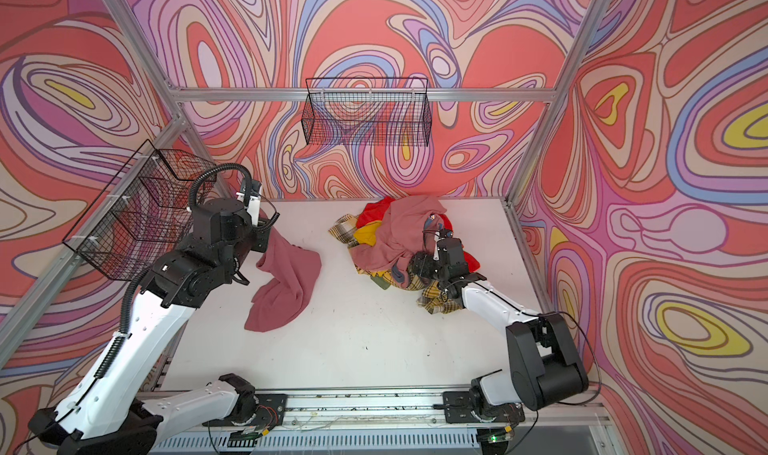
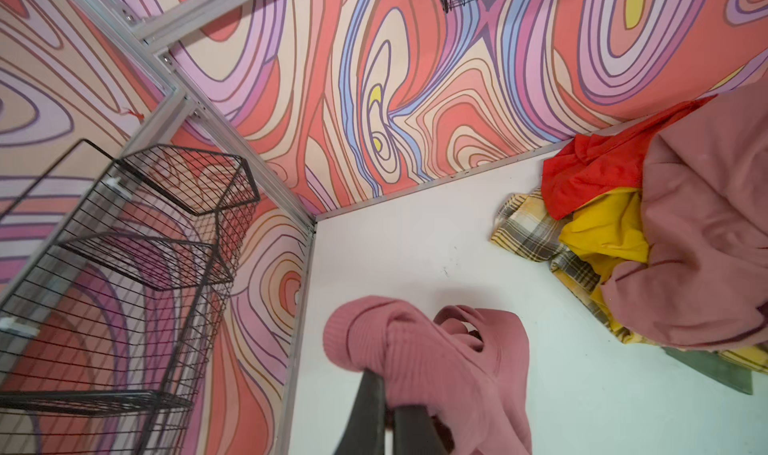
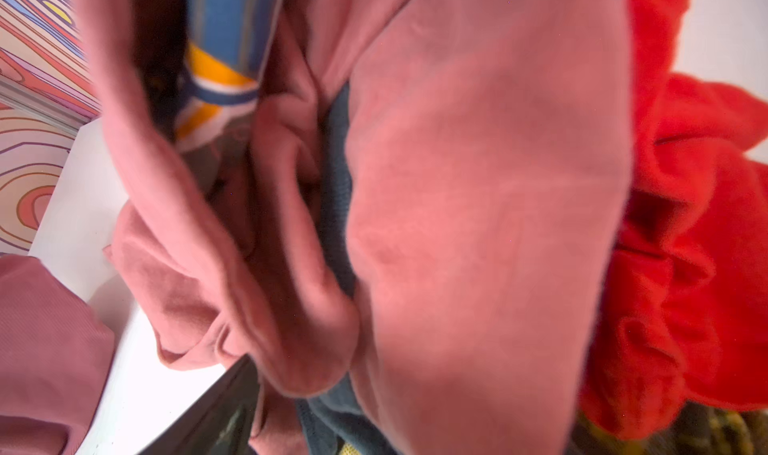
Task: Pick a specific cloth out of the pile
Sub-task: 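Lower the pink ribbed top onto the table nearer the left arm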
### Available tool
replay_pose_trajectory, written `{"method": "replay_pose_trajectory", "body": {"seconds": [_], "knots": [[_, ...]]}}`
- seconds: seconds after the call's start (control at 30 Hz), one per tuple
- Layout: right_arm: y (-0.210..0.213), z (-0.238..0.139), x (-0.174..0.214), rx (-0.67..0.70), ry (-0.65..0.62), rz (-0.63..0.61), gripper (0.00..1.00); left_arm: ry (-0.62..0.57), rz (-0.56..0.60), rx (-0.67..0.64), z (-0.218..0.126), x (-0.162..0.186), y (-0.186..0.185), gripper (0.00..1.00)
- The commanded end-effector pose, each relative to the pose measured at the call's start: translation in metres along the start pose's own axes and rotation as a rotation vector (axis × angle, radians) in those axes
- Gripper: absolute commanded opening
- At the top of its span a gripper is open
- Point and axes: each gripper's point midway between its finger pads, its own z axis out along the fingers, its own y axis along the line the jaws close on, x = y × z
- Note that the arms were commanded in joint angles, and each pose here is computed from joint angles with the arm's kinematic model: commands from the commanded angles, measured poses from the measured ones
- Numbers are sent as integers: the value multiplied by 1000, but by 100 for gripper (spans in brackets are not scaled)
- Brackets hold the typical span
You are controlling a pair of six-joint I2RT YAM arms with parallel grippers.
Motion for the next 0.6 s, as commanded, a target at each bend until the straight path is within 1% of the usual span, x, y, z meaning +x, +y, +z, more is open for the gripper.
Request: {"method": "replay_pose_trajectory", "body": {"seconds": [0.0,0.07,0.13,0.27,0.33,0.4,0.5,0.57], "knots": [[-7,-9,-3,32,-18,-16,89,53,-118,67,14,19,-21,0],[-7,-12,-3,35,-21,-18,89,66,-171,116,19,27,-33,0],[-8,-14,-1,38,-21,-17,88,81,-222,129,22,35,-38,0],[-10,-18,2,40,-21,-17,88,126,-314,110,22,59,-28,0],[-10,-20,2,39,-23,-18,88,165,-367,86,23,80,-16,0],[-9,-21,2,37,-24,-18,88,230,-419,41,27,111,-2,0],[-8,-21,0,33,-28,-21,88,322,-454,-27,29,152,11,0],[-7,-22,-2,32,-30,-25,88,366,-444,-71,28,173,16,0]]}}
